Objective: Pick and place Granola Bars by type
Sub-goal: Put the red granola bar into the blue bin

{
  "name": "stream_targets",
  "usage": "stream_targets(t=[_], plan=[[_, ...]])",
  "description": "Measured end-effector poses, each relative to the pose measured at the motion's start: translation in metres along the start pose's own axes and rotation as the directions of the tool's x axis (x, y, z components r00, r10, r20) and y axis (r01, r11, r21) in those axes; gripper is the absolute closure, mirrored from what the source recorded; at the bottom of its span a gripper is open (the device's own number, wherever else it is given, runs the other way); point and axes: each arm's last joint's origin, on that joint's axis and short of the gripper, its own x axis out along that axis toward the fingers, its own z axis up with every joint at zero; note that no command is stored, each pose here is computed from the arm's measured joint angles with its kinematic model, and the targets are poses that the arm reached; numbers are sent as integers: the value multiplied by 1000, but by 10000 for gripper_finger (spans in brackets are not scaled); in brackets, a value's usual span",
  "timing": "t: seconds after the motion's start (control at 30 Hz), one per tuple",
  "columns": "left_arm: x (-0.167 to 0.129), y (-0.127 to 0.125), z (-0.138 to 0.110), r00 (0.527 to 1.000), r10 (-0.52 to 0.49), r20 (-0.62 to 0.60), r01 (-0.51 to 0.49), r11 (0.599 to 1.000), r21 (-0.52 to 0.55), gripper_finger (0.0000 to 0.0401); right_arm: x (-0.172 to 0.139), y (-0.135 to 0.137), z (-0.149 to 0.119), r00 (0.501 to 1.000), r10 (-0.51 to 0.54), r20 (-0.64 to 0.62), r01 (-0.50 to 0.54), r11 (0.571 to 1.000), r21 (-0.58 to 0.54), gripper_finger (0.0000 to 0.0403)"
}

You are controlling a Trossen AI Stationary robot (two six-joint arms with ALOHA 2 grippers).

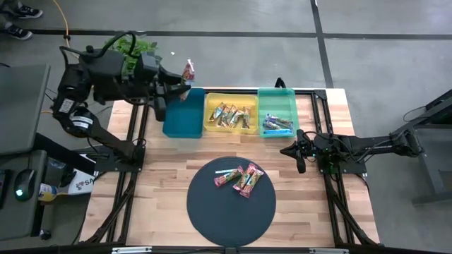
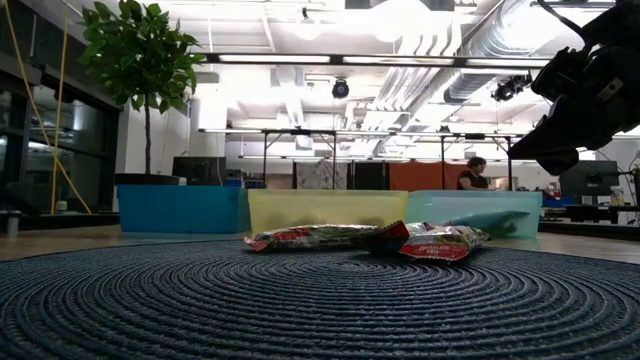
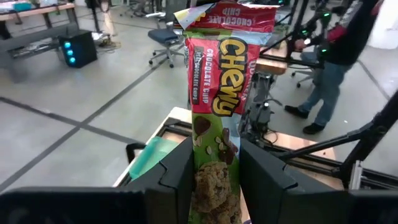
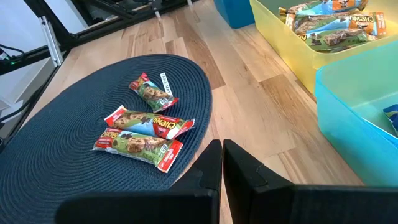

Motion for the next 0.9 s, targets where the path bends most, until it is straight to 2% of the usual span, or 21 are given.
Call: stream_targets(t=[0.13, 0.23, 0.33, 0.5, 0.67, 0.9], plan=[[-1, 3, -4, 996, 86, -29, -87, 996, -13, 291, 0, 0, 0, 1000, 0, 0, 0, 1000, 0, 402], [-1, 8, -8, 973, 224, -51, -227, 972, -65, 291, 0, 0, 0, 1000, 0, 0, 0, 1000, 0, 402], [-2, 13, -13, 920, 386, -71, -392, 911, -128, 291, 0, 0, 0, 1000, 0, 0, 0, 1000, 0, 402], [2, 18, -23, 794, 600, -96, -605, 765, -223, 291, 0, 0, 0, 1000, 0, 0, 0, 1000, 0, 402], [15, 16, -31, 713, 692, -116, -697, 679, -233, 291, 0, 0, 0, 1000, 0, 0, 0, 1000, 0, 402], [46, 8, -43, 643, 752, -142, -763, 614, -202, 291, 0, 0, 0, 1000, 0, 0, 0, 1000, 0, 402]])
